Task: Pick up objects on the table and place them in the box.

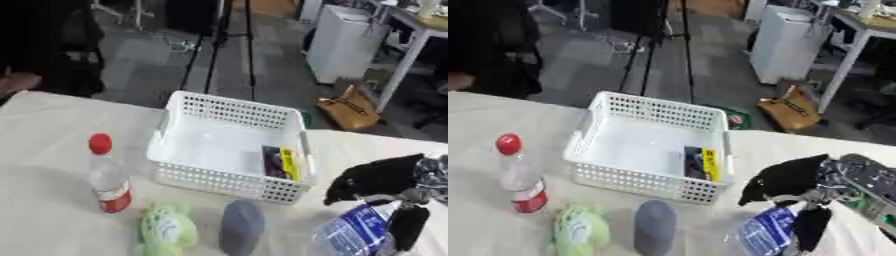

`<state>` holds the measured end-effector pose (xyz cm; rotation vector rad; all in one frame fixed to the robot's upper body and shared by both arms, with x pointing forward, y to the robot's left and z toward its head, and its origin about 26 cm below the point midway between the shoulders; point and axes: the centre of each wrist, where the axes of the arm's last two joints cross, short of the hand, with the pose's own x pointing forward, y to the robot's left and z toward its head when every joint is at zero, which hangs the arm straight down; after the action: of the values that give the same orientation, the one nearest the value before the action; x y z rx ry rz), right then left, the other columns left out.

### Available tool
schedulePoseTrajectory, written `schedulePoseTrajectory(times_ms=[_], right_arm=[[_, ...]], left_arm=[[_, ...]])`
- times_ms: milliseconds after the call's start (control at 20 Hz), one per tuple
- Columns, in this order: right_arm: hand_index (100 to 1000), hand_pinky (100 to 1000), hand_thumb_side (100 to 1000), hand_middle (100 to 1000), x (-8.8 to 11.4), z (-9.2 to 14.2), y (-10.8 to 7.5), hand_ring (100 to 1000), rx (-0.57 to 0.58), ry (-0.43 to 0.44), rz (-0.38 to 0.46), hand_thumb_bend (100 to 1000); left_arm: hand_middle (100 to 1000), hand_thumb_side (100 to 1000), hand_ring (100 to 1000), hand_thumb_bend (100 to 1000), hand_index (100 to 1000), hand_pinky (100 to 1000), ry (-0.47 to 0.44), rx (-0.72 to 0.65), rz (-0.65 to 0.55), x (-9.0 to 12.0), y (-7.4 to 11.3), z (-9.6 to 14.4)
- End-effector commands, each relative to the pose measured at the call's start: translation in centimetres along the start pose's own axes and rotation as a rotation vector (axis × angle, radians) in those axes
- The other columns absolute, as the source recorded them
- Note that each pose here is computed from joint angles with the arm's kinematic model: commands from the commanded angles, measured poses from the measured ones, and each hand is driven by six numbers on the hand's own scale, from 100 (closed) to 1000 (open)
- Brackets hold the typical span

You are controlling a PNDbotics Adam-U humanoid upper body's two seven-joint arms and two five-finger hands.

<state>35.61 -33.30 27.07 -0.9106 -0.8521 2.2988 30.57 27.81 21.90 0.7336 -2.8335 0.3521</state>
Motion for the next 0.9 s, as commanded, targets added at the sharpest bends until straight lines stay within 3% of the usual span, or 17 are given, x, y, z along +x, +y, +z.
schedulePoseTrajectory(times_ms=[50, 900], right_arm=[[1000, 1000, 733, 953, -0.7, 0.7, -0.6, 1000, 0.1, -0.031, 0.088, 690], [1000, 1000, 723, 958, -0.6, -0.6, -0.8, 1000, 0.139, -0.034, 0.138, 685]], left_arm=[[875, 1000, 879, 100, 782, 713, -0.026, 0.004, -0.003, 0.3, 0.2, -0.7], [875, 1000, 880, 100, 782, 713, -0.025, 0.003, -0.004, 0.2, 0.2, -0.7]])
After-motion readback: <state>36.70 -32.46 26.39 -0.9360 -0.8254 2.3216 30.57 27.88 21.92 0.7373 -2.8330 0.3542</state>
